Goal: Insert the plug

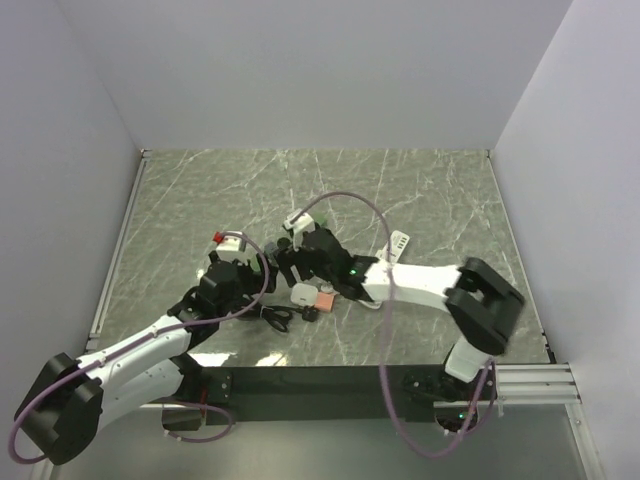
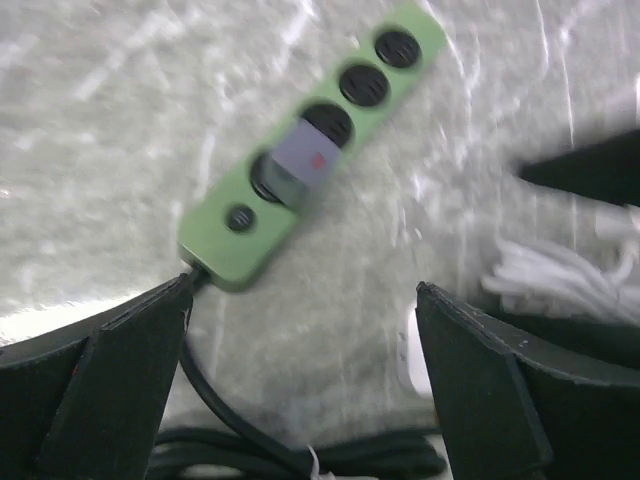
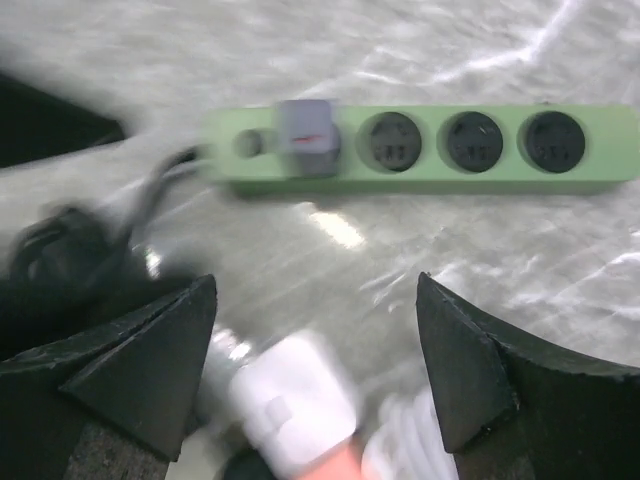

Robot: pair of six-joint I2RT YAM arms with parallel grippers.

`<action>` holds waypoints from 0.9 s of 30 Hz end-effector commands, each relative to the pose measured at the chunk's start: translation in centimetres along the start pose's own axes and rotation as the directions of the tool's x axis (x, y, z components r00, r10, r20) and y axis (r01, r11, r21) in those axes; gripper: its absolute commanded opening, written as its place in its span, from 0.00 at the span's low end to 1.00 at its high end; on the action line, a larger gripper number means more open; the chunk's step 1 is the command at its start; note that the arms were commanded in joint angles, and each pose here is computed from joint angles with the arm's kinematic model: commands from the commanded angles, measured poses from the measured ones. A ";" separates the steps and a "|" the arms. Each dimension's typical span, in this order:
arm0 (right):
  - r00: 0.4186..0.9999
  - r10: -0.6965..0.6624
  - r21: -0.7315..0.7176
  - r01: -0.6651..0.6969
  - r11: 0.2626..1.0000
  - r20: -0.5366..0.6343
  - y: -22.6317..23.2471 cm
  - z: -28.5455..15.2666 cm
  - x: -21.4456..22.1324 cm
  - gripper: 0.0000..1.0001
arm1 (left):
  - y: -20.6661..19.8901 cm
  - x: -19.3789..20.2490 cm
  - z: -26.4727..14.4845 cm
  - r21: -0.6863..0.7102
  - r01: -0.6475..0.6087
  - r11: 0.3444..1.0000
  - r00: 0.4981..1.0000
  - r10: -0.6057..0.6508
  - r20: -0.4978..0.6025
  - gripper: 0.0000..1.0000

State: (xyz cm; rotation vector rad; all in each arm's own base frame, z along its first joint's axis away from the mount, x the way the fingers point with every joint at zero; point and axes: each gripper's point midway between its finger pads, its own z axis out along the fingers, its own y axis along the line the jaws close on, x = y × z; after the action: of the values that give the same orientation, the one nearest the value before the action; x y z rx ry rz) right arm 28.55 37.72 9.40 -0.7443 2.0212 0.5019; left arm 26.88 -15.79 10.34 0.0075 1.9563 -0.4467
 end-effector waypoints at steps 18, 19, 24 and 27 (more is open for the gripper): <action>1.000 0.005 -0.119 -0.003 0.993 0.024 3.8 -5.8 4.0 0.86 | -1.0 -4.1 0.3 0.046 0.066 0.997 0.984 -0.072 0.162 0.99; 1.000 -0.010 -0.093 0.010 0.996 0.005 3.3 -5.2 4.6 0.86 | -0.9 -4.1 0.2 0.045 0.064 0.997 0.984 -0.070 0.161 0.99; 0.999 -0.039 -0.034 0.038 0.999 -0.018 2.5 -4.0 4.6 0.87 | -1.0 -4.0 0.4 0.045 0.060 0.997 0.985 -0.067 0.159 0.99; 0.999 -0.028 -0.058 0.026 0.998 -0.028 3.3 -3.3 4.5 0.87 | -0.9 -3.7 0.7 0.040 0.056 0.998 0.987 -0.061 0.147 0.99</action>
State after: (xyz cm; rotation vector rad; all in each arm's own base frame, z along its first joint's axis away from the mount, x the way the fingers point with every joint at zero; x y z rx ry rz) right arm 21.17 35.00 5.49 -0.8479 2.0864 0.5241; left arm 28.50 -15.71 12.84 -0.0559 1.8381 -0.4772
